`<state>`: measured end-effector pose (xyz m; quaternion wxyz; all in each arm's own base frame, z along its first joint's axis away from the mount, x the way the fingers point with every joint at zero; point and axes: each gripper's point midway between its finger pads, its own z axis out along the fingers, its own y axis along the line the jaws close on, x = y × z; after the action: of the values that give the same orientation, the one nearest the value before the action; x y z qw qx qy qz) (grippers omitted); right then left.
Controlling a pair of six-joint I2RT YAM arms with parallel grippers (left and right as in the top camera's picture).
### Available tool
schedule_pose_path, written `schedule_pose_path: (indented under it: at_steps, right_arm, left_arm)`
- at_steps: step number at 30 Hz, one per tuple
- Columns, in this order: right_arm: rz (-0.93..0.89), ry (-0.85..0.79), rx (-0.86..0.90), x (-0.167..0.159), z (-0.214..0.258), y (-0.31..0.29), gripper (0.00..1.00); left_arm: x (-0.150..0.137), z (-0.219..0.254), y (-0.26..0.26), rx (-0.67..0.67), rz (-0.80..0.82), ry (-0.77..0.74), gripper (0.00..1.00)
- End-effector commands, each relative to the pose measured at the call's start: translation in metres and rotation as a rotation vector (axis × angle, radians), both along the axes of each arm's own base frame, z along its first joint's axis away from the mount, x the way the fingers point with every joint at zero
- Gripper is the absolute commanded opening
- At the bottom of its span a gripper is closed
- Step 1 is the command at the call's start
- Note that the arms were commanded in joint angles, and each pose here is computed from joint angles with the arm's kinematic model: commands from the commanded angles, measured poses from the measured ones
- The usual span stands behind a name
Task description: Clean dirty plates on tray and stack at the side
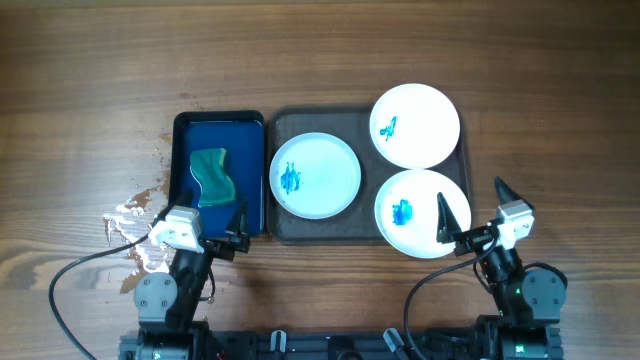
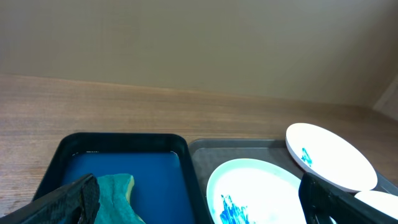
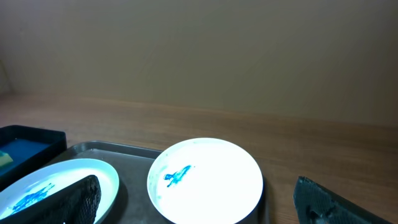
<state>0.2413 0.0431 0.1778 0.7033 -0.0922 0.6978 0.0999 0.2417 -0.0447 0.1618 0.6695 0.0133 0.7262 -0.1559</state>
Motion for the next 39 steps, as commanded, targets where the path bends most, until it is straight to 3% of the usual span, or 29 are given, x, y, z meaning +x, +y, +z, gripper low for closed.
schedule_pose_path:
  at_steps: [1,39]
  right_arm:
    - [-0.010,-0.015,-0.012,-0.0002,0.0023,-0.0021,1.00]
    - [-0.011,-0.015,-0.012,-0.0002,0.0023,-0.0021,1.00]
  left_arm:
    - [0.0000,-0.0008,0.0022,0.025,0.008,-0.005,1.00]
    - [0.0000,-0.0008,0.0022,0.025,0.008,-0.005,1.00]
